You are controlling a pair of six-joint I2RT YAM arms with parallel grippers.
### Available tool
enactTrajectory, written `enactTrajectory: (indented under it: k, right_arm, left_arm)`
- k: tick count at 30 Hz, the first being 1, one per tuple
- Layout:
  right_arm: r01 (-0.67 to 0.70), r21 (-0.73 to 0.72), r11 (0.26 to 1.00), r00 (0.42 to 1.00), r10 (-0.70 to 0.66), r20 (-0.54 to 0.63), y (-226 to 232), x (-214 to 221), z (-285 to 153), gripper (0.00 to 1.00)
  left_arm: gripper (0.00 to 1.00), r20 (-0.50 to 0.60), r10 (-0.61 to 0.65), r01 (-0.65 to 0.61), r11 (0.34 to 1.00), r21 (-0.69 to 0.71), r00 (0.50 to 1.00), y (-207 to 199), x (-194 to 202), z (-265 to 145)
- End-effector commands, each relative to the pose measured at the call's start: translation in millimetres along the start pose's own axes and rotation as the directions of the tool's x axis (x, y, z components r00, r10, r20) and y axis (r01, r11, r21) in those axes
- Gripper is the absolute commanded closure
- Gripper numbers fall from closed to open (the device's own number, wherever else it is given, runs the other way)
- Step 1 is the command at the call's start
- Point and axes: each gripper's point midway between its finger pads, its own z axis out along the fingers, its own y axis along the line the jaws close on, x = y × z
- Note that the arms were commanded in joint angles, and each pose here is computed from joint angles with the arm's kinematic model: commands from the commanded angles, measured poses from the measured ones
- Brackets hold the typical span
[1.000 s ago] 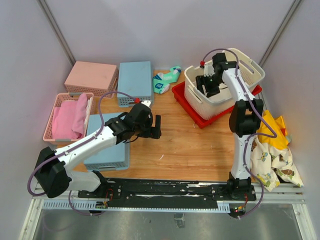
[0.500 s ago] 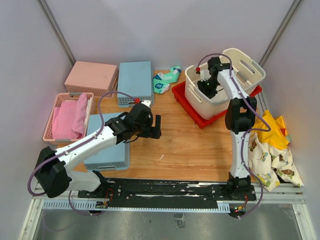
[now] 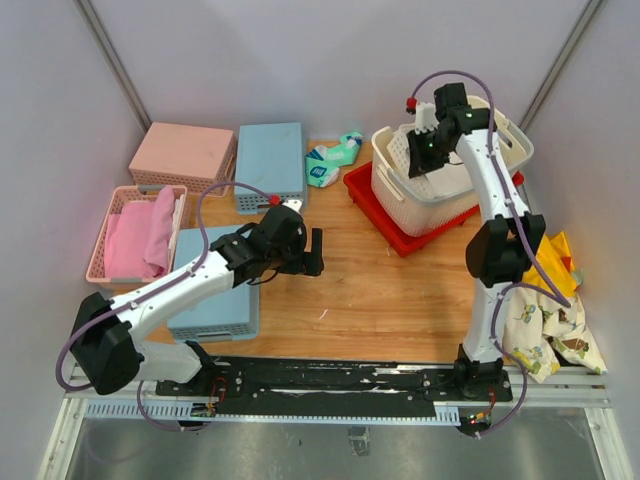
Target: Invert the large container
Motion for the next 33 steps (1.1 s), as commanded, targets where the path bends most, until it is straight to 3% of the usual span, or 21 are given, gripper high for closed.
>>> enactTrajectory:
  k: [1,6,11,16,18,21,25,29,33]
  right_arm:
    - [-0.045,0.051,0.998,0.984,0.036,0.173,11.9,-25.1,-75.1,1.0]
    - [-0.079,0.058,0.995,0.924,0.051,0.38,34.8,-42.4,-149.1,1.0]
    - [-0.053,0.026,0.998,0.819,0.028,0.573,69.2,-46.5,-236.5,1.0]
    - [0.097,-0.022,0.995,0.733,-0.056,0.678,131.0,-33.3,-282.1,0.99]
    - [0.202,-0.091,0.975,0.711,-0.082,0.698,164.0,-21.0,-293.2,0.99]
    - [0.388,-0.285,0.876,0.689,-0.071,0.721,221.1,2.6,-311.4,1.0]
    - [0.598,-0.49,0.634,0.677,-0.071,0.733,297.7,41.5,-331.3,0.99]
    - [0.643,-0.596,0.481,0.716,-0.1,0.691,348.6,70.7,-316.4,0.99]
    - [0.544,-0.761,0.354,0.832,-0.109,0.544,381.6,100.2,-278.0,0.99]
  left_arm:
    - [0.01,0.049,-0.011,0.007,0.997,0.081,0.999,-18.6,-16.3,-13.1]
    - [0.01,0.084,-0.037,0.022,0.984,0.175,0.996,-37.8,-28.3,-21.6]
    - [0.01,0.132,-0.064,0.033,0.973,0.23,0.989,-46.9,-41.9,-42.8]
    - [0.01,0.258,-0.092,-0.034,0.894,0.446,0.962,-84.8,-82.2,-120.9]
    - [0.01,0.34,-0.14,-0.03,0.892,0.45,0.93,-81.4,-103.7,-157.9]
    - [0.01,0.46,-0.217,0.006,0.908,0.418,0.861,-64.7,-134.8,-212.8]
    - [0.01,0.558,-0.282,0.057,0.921,0.385,0.781,-44.8,-161.5,-268.6]
    - [0.01,0.609,-0.37,0.164,0.916,0.367,0.701,-21.7,-172.4,-294.8]
    - [0.01,0.636,-0.401,0.219,0.911,0.349,0.659,-7.6,-173.4,-298.1]
